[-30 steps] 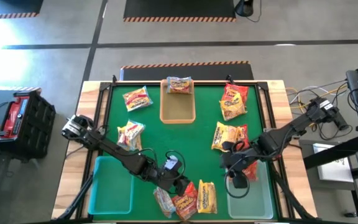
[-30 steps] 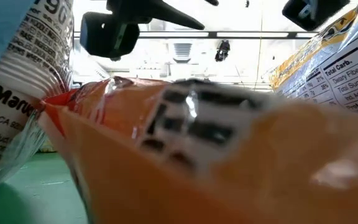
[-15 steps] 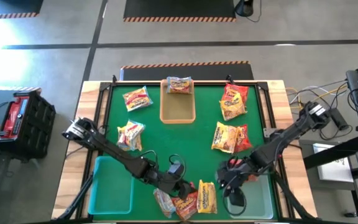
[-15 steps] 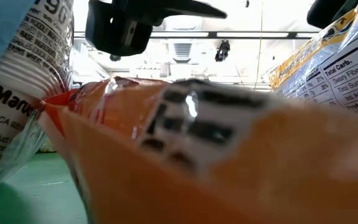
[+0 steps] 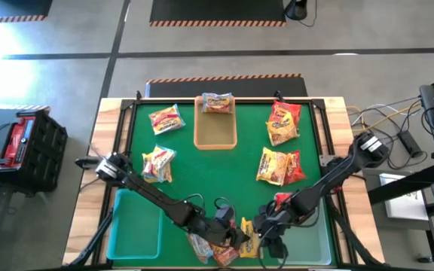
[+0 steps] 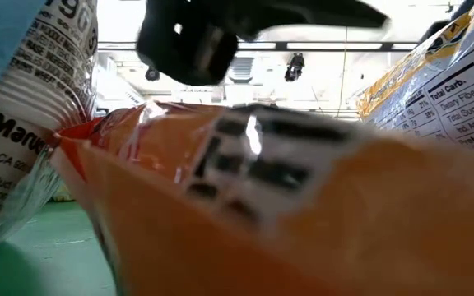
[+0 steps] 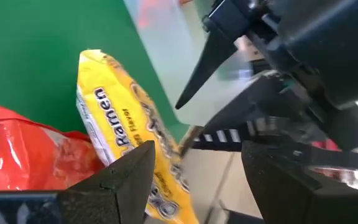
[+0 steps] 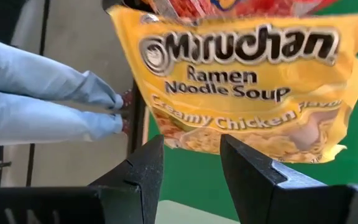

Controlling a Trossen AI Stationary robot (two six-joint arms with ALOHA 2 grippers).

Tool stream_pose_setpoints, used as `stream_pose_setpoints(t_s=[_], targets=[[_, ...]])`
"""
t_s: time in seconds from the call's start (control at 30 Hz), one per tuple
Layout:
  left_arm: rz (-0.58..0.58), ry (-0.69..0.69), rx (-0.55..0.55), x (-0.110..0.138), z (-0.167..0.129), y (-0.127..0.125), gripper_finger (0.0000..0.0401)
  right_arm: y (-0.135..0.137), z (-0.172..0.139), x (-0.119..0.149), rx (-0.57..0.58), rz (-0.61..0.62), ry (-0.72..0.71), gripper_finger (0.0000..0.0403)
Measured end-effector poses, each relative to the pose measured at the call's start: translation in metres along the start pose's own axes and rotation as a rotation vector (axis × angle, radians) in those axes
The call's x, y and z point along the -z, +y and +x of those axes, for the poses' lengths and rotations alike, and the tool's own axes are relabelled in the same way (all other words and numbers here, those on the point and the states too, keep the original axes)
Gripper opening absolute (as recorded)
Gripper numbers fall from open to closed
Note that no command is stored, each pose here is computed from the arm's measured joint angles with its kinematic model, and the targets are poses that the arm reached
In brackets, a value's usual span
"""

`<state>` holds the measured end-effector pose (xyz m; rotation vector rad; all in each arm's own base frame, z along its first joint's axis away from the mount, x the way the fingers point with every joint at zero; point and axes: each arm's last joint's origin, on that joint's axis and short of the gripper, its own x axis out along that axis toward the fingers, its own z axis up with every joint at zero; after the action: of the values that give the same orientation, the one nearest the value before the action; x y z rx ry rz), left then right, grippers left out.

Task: Sort Maruchan noodles
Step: Put the yellow noodle pack into the blue bin

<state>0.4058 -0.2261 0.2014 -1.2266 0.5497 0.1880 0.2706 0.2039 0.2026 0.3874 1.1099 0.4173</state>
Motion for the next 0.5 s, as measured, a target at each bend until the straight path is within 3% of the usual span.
stream_pose_setpoints(t_s=[0.27,0.5], targets=[[0.085,0.014,-0.238,0.002,0.008,-0.015,0.0225,-0.004,0.016,0.004,0.025,0.01,0.038,0.0146],[0.121,0.012,-0.297,0.009,0.034,-0.027,0.0225,-0.01,0.029,0.007,0.071,-0.019,0.055,0.0146]])
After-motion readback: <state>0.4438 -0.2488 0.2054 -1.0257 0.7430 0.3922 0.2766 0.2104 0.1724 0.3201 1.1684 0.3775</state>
